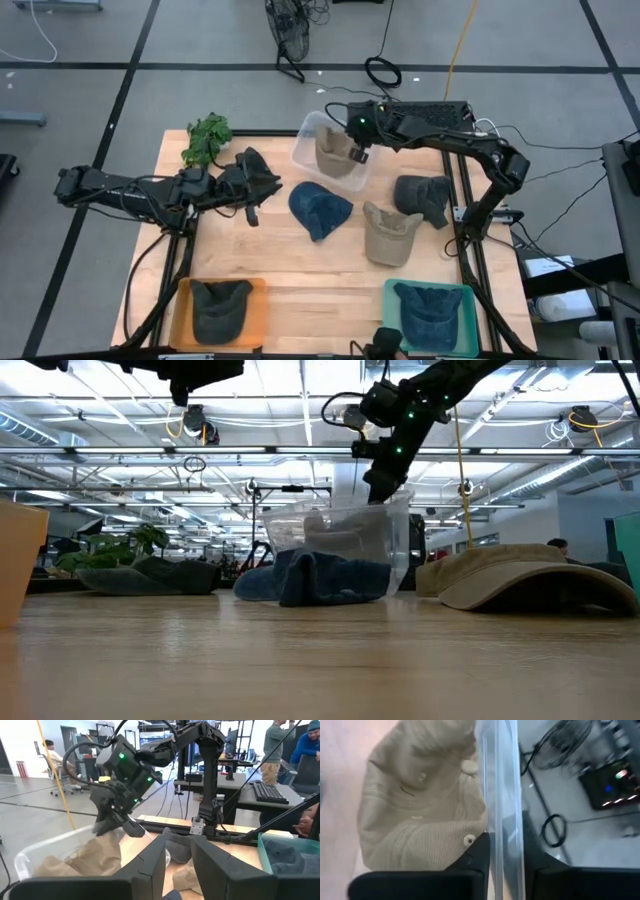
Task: Pick & Place hat
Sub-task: Adjust the transparent bin
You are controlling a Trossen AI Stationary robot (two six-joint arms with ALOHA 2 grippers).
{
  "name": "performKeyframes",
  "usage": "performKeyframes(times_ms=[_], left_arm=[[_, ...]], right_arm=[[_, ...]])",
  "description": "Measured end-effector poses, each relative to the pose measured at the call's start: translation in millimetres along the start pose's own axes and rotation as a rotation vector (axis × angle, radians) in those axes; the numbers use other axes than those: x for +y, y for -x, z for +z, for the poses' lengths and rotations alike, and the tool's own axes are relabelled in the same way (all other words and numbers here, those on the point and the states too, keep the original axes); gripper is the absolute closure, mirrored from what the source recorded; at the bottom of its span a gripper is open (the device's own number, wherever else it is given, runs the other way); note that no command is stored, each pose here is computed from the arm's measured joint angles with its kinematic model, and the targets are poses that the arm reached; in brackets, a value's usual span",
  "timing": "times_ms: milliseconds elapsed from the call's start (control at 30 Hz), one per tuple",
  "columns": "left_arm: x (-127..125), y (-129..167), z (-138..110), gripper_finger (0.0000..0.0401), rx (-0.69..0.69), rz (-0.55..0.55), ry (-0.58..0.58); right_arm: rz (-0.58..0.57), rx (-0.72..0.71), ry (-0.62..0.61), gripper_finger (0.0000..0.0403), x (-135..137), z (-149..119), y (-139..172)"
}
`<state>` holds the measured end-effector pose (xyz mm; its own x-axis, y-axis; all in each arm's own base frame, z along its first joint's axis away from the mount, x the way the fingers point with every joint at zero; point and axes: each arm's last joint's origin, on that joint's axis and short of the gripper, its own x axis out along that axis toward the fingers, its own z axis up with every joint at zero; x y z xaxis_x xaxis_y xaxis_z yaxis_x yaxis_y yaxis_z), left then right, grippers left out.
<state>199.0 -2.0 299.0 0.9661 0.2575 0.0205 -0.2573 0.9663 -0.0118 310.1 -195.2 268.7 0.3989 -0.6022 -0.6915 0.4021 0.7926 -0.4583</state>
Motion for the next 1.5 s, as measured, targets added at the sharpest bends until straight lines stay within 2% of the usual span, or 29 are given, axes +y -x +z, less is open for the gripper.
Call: performKeyframes(times_ms=[267, 400, 533, 633, 800, 933, 1033, 1200, 1300, 1367, 1433, 1500], left_arm=[[2, 0, -1, 0.0299, 0.013, 0.01, -0.001], [2, 0, -1, 0.0299, 0.013, 0.01, -0.001], [2, 0, -1, 0.0299, 0.013, 0.01, -0.001], [2, 0, -1, 0.0299, 0.013, 0.01, -0.001], [2, 0, -1, 0.0299, 0.013, 0.01, 0.012], [2, 0, -1, 0.0299, 0.014, 0.008, 0.019], [1, 0, -2, 0.0299, 0.018, -0.017, 0.019], [0, 0, -2, 0.0299, 0.018, -0.069, 0.026], [-2, 0, -2, 0.0299, 0.019, -0.128, 0.014], [-5, -2, -3, 0.0299, 0.024, -0.18, -0.021], [-8, -7, -7, 0.03, 0.033, -0.22, -0.042], [-12, -13, -13, 0.03, 0.047, -0.239, -0.059]], right_arm=[[-0.071, -0.122, 0.127, 0.0263, 13, 18, 7], [-0.171, -0.155, 0.204, 0.0227, 25, 29, 16], [-0.303, -0.212, 0.244, 0.0209, 39, 43, 43], [-0.321, -0.294, 0.215, 0.0208, 50, 51, 71], [-0.15, -0.406, 0.028, 0.0226, 59, 49, 106], [0.143, -0.363, -0.143, 0.0242, 68, 36, 123], [0.31, -0.279, -0.161, 0.025, 79, 25, 132], [0.323, -0.196, -0.069, 0.0255, 92, 15, 138], [0.358, -0.16, -0.136, 0.0258, 97, 12, 143], [0.424, -0.138, -0.179, 0.0259, 108, 7, 142], [0.49, -0.101, -0.175, 0.0259, 121, -1, 138], [0.503, -0.061, -0.167, 0.0259, 133, -10, 135]])
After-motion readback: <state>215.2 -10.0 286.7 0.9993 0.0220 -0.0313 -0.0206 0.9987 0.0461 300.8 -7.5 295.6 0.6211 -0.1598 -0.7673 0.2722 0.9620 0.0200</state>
